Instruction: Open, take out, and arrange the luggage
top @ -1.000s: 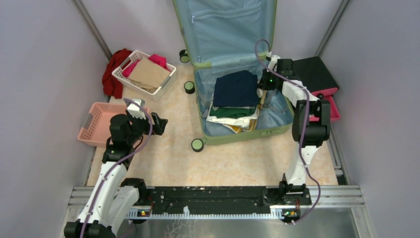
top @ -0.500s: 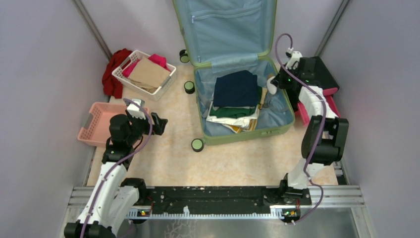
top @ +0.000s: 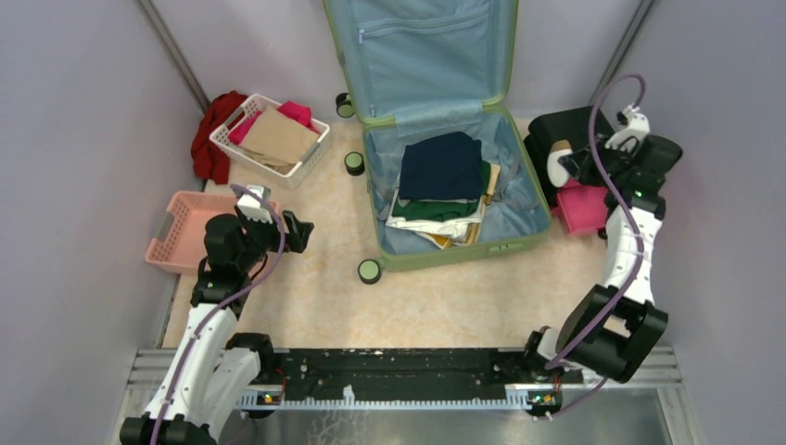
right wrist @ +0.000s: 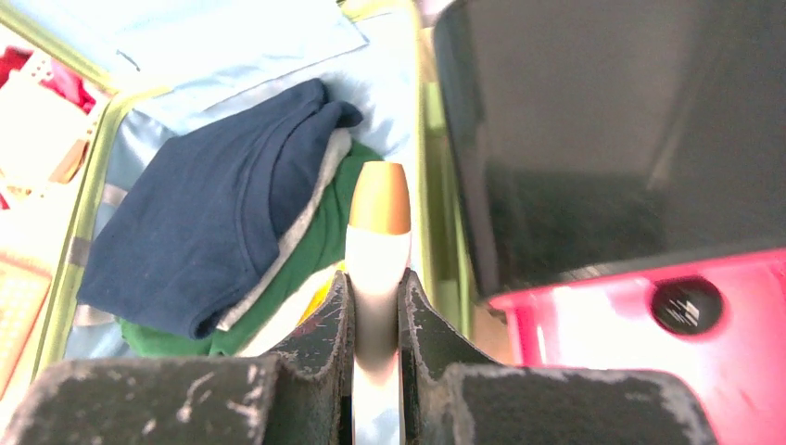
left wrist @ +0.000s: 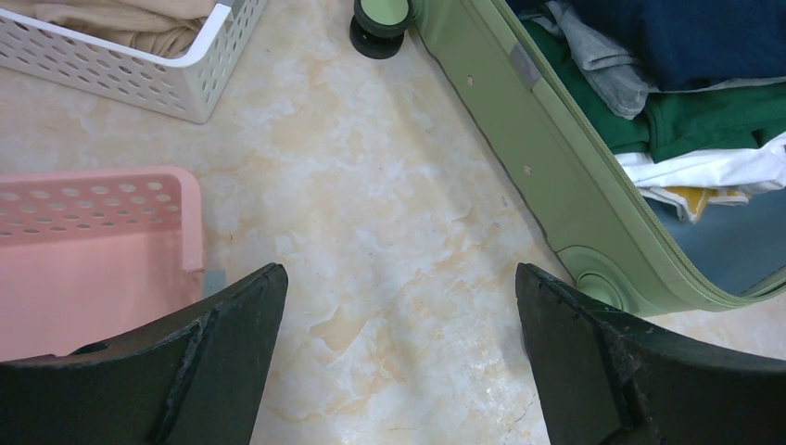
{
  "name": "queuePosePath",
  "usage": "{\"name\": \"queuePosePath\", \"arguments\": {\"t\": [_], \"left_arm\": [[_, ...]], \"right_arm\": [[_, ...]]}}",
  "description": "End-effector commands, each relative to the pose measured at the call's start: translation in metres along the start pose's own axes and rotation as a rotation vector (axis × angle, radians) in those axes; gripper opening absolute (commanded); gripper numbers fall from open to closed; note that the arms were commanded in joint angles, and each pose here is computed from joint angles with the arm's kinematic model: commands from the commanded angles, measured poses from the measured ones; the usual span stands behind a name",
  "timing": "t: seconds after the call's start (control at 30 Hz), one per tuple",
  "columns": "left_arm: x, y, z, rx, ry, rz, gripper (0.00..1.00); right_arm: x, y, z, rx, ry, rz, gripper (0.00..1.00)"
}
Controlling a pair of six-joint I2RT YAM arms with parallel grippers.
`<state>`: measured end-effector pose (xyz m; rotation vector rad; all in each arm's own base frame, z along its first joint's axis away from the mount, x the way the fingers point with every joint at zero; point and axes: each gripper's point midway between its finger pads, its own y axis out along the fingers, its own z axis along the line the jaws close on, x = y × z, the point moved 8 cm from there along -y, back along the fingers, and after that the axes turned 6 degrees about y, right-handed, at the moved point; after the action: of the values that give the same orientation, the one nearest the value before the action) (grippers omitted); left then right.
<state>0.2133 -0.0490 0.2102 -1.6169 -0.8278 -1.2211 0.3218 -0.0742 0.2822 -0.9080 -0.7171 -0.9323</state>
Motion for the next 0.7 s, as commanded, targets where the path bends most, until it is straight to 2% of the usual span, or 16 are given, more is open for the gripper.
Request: {"name": "queuePosePath", "arguments": {"t": [0.0, 0.3, 0.47, 0.67], "left_arm": [[0.015, -0.003, -0.004, -0.024, 0.023, -0.051, 0.99], [0.015, -0.001, -0.005, -0.043, 0.020, -0.046, 0.99], [0.014, -0.001, -0.005, -0.043, 0.016, -0.044, 0.99], [0.013, 0.000, -0.004, -0.040, 0.012, -0.037, 0.99]], "right_arm": [[0.005, -0.046, -0.002, -0.024, 0.022, -0.091, 0.00], [-0.038, -0.102, -0.046, -0.265, 0.147, -0.194, 0.00], [-0.058, -0.102, -0.061, -0.388, 0.220, -0.293, 0.00], [-0.054, -0.095, -0.081, -0.484, 0.364, -0.446, 0.00]]}}
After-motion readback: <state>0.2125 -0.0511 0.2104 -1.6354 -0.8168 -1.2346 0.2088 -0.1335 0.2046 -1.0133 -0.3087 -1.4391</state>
